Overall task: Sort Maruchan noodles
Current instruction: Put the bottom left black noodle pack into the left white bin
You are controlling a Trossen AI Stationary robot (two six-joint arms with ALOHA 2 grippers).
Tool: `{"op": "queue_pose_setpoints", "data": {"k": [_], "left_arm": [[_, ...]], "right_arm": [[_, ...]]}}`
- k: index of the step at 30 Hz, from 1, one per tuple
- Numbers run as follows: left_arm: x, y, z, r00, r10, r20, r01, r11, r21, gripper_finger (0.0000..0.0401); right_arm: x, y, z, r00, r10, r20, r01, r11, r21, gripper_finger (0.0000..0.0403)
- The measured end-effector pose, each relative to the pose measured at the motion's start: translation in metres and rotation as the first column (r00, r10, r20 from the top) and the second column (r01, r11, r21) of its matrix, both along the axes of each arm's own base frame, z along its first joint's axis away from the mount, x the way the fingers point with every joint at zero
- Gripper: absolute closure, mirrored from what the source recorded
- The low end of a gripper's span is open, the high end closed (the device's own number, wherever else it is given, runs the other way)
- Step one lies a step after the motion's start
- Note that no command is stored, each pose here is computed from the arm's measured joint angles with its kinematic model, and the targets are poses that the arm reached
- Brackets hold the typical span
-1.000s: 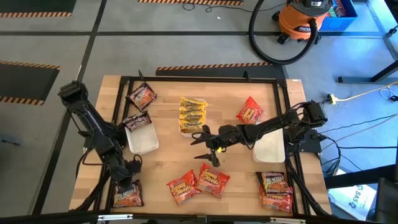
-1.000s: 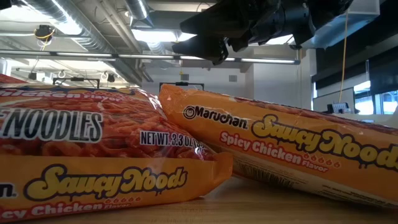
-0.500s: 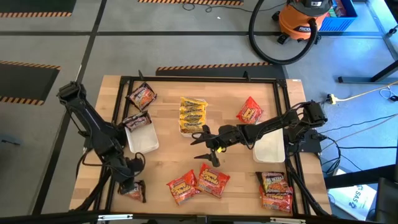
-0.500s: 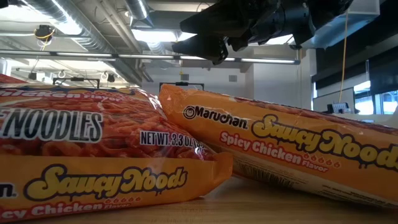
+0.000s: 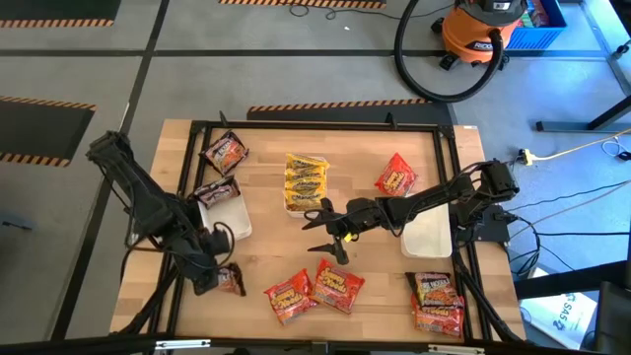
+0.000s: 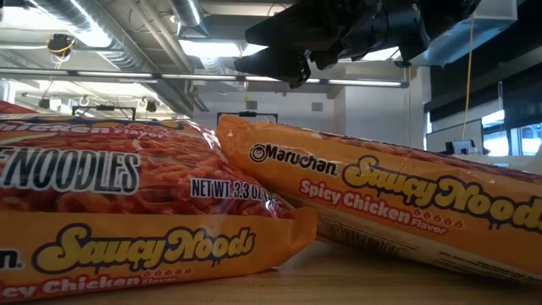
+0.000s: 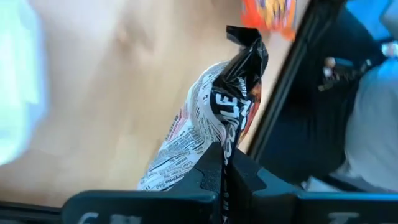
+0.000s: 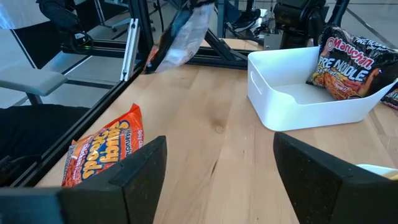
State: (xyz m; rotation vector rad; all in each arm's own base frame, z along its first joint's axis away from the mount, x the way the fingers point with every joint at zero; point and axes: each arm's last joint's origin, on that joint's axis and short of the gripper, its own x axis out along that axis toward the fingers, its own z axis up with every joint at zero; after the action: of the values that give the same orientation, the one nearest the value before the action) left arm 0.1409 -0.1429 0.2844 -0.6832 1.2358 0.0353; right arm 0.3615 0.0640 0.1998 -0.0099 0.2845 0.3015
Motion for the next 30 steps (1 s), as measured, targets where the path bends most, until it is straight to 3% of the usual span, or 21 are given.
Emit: {"op": "queue_pose_setpoints", "data": {"k": [8,14,20,30], "left_arm": [[-0.001,0.026,0.044,0.994,0.102,0.034,-0.106,0.981,0.163,0.0401],[-0.007,0.051,0.065,0.978,0.205,0.04,-0.207,0.924,0.323,0.0401],[-0.012,0.075,0.07,0.947,0.313,0.071,-0.311,0.835,0.455,0.0401],[-0.007,0.102,0.055,0.897,0.442,0.029,-0.396,0.771,0.5,0.0401]], "right_arm": [[0.0,0.0,0.0,1.0,0.0,0.0,0.0,1.0,0.001,0.0132],[0.0,0.0,0.0,1.0,0.0,-0.001,0.0,1.0,0.001,0.0132],[0.0,0.0,0.0,1.0,0.0,-0.003,0.0,1.0,0.001,0.0132],[0.0,0.0,0.0,1.0,0.0,-0.006,0.0,1.0,0.001,0.0132]]}}
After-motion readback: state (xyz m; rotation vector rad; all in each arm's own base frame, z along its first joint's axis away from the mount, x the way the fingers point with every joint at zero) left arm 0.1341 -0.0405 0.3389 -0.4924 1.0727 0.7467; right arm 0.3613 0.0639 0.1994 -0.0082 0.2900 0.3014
